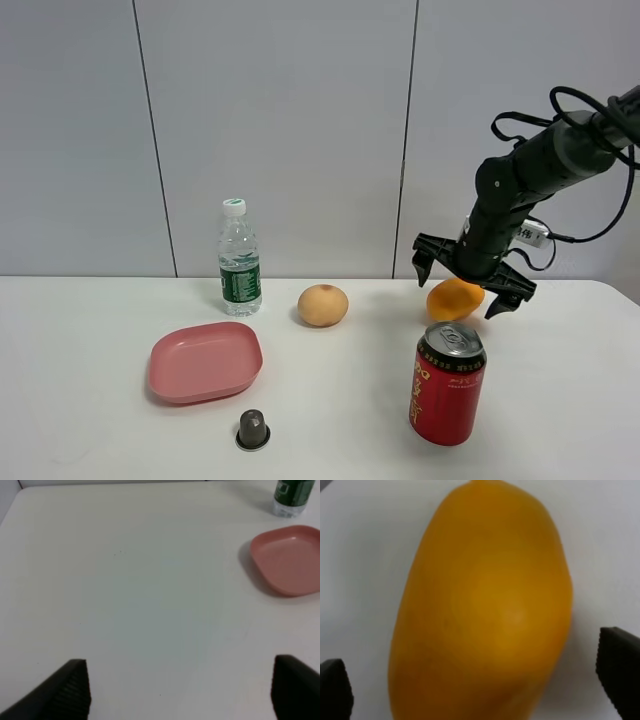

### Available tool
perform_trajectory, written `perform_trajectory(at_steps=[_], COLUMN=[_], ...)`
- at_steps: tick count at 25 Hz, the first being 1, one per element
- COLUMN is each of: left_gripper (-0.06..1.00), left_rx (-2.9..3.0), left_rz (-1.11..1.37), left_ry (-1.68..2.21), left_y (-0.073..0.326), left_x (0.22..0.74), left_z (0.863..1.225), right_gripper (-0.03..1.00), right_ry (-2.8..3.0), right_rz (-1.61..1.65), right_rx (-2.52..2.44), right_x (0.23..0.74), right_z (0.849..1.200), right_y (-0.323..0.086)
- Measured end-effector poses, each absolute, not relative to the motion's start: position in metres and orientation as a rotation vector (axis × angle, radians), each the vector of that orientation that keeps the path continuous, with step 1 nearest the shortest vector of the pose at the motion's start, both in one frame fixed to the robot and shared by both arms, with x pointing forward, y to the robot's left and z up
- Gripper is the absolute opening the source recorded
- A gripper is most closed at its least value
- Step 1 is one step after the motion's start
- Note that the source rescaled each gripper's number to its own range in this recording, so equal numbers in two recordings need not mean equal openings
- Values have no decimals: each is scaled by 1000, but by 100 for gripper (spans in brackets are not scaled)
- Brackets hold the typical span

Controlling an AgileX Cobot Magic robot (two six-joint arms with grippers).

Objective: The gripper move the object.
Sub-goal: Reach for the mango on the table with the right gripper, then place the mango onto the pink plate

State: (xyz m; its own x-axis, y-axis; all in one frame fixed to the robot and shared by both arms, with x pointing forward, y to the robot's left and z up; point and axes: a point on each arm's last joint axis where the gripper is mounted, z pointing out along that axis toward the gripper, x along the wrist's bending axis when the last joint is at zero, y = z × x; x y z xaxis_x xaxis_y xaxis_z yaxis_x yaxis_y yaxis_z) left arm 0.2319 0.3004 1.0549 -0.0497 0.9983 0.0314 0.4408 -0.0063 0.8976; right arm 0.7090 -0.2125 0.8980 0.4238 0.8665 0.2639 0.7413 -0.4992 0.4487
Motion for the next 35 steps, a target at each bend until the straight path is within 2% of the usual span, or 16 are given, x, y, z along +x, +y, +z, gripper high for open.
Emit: perform_trajectory(at_steps=[8,9,10,11,14,15,16,17,21,25,28,31,35], left_gripper=[100,100,100,100,100,100,100,100,100,100,100,100,100], left_rx=[1527,1527,1527,1527,1527,1527,1527,1527,1527,1527,1527,1527,1527], left_rz=[1014,1014,1014,1014,1014,1014,1014,1014,1014,1014,1014,1014,1014], left_ry=[1573,1573,1573,1573,1573,1573,1573,1573,1573,1573,1573,1573,1573], left_y=[300,300,300,300,300,300,300,300,300,300,300,300,300], left_x=[232,232,232,232,232,232,232,232,232,232,232,232,232], left_z=[1055,1055,1055,1055,1055,1055,1055,1055,1055,1055,1055,1055,1055], right_gripper=[100,99,94,87,49,30,8,0,0,0,0,0,0], right_ry=[1409,1411,1415,1422,1450,1455,1460,1465,1493,1576,1683,1810,2044], right_rz=[672,676,679,674,654,649,644,639,631,575,580,644,702], right_rx=[2417,2411,2403,2394,2356,2351,2344,2339,2316,2246,2095,1864,1409], right_x=[711,711,711,712,712,712,713,713,713,709,705,695,662], right_z=[884,883,883,882,880,879,878,877,876,891,930,986,1059], right_y=[-212,-212,-212,-212,-214,-214,-214,-214,-215,-217,-219,-214,-181])
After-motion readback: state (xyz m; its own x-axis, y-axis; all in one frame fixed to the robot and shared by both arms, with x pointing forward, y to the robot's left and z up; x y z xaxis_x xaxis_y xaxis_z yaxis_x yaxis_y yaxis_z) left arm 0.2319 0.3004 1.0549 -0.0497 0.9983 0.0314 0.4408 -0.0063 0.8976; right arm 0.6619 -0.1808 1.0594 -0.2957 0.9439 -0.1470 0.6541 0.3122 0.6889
